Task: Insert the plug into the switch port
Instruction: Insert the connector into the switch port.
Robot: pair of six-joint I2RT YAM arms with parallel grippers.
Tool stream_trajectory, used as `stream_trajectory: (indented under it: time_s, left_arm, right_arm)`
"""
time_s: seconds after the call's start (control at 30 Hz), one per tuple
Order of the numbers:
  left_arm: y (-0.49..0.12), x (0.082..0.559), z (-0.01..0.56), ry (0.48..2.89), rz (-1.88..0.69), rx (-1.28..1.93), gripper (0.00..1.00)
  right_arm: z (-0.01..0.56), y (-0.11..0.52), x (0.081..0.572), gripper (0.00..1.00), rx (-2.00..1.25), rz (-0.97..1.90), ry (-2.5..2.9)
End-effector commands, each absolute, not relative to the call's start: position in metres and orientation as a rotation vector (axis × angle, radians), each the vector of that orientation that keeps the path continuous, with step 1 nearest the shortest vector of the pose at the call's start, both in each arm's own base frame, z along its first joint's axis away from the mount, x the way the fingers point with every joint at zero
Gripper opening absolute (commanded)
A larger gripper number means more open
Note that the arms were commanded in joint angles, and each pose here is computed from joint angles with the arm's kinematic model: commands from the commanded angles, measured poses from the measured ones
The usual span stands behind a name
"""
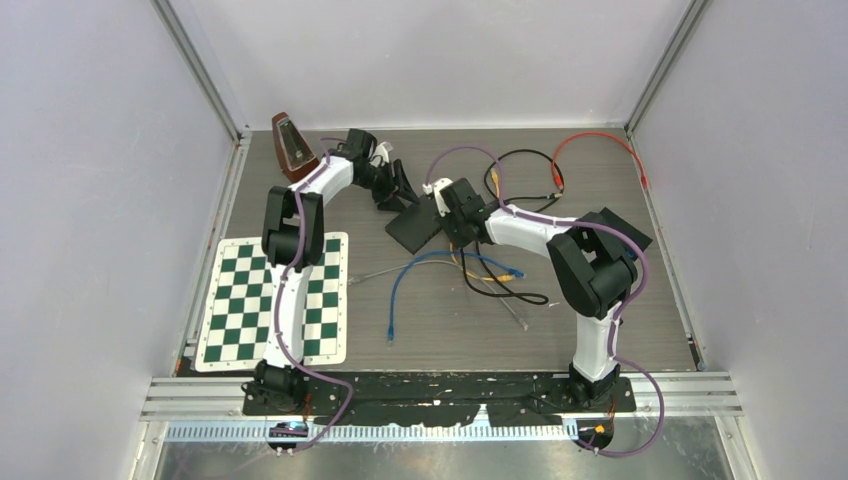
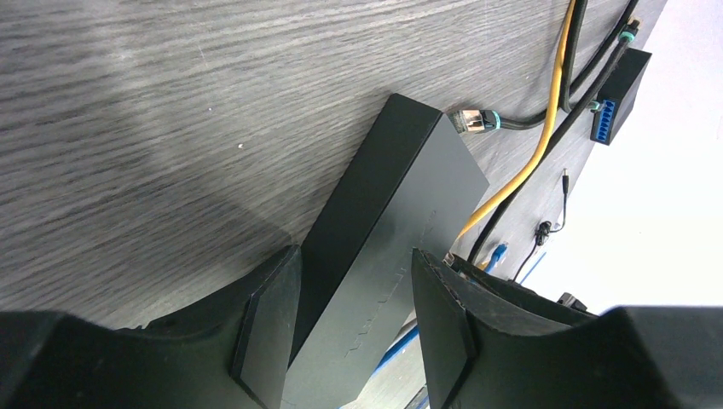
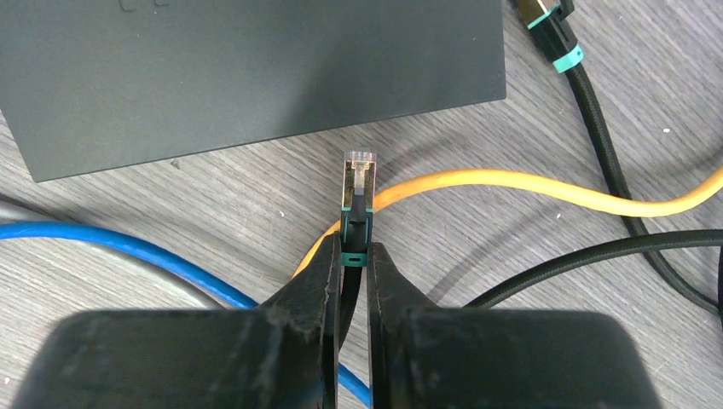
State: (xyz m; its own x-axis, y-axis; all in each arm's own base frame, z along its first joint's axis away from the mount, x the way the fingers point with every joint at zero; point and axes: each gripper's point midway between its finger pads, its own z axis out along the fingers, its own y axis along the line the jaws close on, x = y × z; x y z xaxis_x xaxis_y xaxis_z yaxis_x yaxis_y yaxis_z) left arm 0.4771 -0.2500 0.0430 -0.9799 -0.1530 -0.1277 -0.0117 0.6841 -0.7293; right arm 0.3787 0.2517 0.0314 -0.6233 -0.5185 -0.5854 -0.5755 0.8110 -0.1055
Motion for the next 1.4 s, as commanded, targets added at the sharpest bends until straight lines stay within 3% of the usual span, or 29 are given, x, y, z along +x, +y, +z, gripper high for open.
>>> stream_trajectory:
  time_s: [0.0, 0.77, 1.37]
  left_arm:
    - [-0.255, 0.483, 0.058, 2.665, -1.194, -0.083, 0.53]
    - [-0.245, 0.500, 0.065, 2.632, -1.158, -0.075, 0.53]
    - [-0.230, 0.479, 0.059, 2.711, -1.053, 0.030, 0.52]
  right_arm:
    - [0.042, 0.263, 0.397, 0.05, -0.818, 0.114, 2.301]
    - [0.053, 0.294, 0.406, 0.05, -0.974, 0.257, 2.112]
    - [0.070, 0.315, 0.424, 0.05, -0.915, 0.197, 2.034]
